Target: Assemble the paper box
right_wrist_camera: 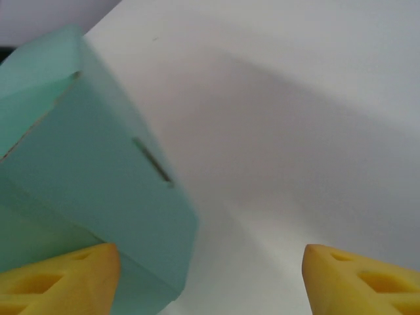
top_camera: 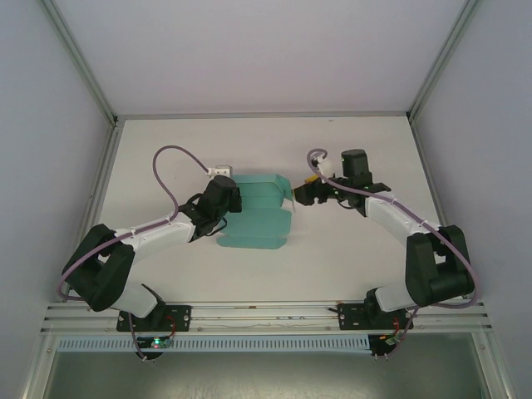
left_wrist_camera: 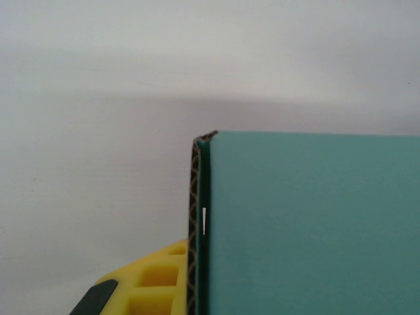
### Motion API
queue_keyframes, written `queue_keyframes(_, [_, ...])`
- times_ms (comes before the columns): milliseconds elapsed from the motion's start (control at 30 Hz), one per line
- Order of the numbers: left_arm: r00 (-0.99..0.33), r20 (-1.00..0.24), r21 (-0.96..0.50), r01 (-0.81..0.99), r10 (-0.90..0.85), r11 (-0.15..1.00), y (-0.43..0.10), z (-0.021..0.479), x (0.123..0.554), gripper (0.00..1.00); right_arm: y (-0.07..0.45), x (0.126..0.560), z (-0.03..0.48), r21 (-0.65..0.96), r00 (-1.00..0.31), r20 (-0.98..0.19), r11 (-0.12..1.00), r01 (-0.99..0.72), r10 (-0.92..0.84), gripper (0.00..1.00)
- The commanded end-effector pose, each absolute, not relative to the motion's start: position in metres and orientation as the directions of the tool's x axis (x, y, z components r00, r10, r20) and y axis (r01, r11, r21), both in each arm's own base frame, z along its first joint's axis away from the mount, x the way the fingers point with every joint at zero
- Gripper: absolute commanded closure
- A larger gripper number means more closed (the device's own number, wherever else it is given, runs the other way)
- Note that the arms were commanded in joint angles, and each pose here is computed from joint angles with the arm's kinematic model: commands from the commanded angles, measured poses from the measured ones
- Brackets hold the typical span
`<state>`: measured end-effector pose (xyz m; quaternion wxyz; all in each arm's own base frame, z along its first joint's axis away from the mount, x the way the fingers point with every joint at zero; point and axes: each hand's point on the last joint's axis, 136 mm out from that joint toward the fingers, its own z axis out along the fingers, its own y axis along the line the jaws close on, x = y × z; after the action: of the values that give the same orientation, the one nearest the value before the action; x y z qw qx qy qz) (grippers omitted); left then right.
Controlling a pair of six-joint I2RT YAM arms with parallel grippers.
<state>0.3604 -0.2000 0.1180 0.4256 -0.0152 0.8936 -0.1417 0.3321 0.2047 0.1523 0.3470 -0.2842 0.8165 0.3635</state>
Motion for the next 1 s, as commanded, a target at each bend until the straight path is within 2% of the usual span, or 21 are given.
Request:
queue_keyframes(0, [-0.589,-0.791,-0.269,0.094,-0.164,0.959,-0.197,0.134,0.370,1.00,0.227,0.314,0.157,0.395,-0.545,-0.795,0.454,-0.799,-0.267,0.27])
queue_keyframes(133, [-0.592,-0.791,-0.267,0.102,-0.158,0.958,-0.199,0.133,0.370,1.00,0.241,0.313,0.149,0.360,-0.519,-0.803,0.455,-0.815,-0.295,0.29])
queue_keyframes(300, [-0.575,-0.808,-0.247,0.135,-0.127,0.960,-0.200,0.129,0.370,1.00,0.254,0.326,0.145,0.257,-0.468,-0.826,0.529,-0.809,-0.314,0.26])
queue_keyframes(400, [-0.580,-0.805,-0.241,0.131,-0.123,0.962,-0.200,0.128,0.370,1.00,0.254,0.339,0.145,0.186,-0.441,-0.848,0.615,-0.766,-0.293,0.26])
queue_keyframes(467, [-0.585,-0.801,-0.247,0.131,-0.126,0.960,-0.201,0.126,0.370,1.00,0.248,0.351,0.144,0.125,-0.434,-0.861,0.715,-0.688,-0.267,0.27])
queue_keyframes(533, [-0.591,-0.797,-0.242,0.132,-0.120,0.961,-0.201,0.125,0.369,1.00,0.244,0.358,0.149,0.071,-0.409,-0.879,0.780,-0.621,-0.245,0.33])
queue_keyframes(600, [-0.597,-0.794,-0.236,0.129,-0.115,0.963,-0.201,0.123,0.369,1.00,0.239,0.365,0.153,0.028,-0.393,-0.893,0.844,-0.535,-0.219,0.45])
queue_keyframes(767, [-0.609,-0.785,-0.237,0.126,-0.113,0.963,-0.201,0.118,0.368,1.00,0.235,0.375,0.156,-0.021,-0.377,-0.909,0.922,-0.387,-0.179,0.51])
queue_keyframes(833, [-0.614,-0.782,-0.230,0.126,-0.106,0.965,-0.202,0.117,0.367,1.00,0.234,0.377,0.156,-0.034,-0.376,-0.911,0.939,-0.342,-0.169,0.61])
queue_keyframes(900, [-0.618,-0.779,-0.214,0.108,-0.103,0.971,-0.199,0.116,0.366,1.00,0.234,0.380,0.157,-0.011,-0.383,-0.914,0.954,-0.301,-0.131,0.77])
queue_keyframes(967, [-0.618,-0.779,-0.196,0.084,-0.103,0.977,-0.196,0.117,0.366,1.00,0.229,0.383,0.154,-0.005,-0.399,-0.911,0.972,-0.234,-0.100,0.85])
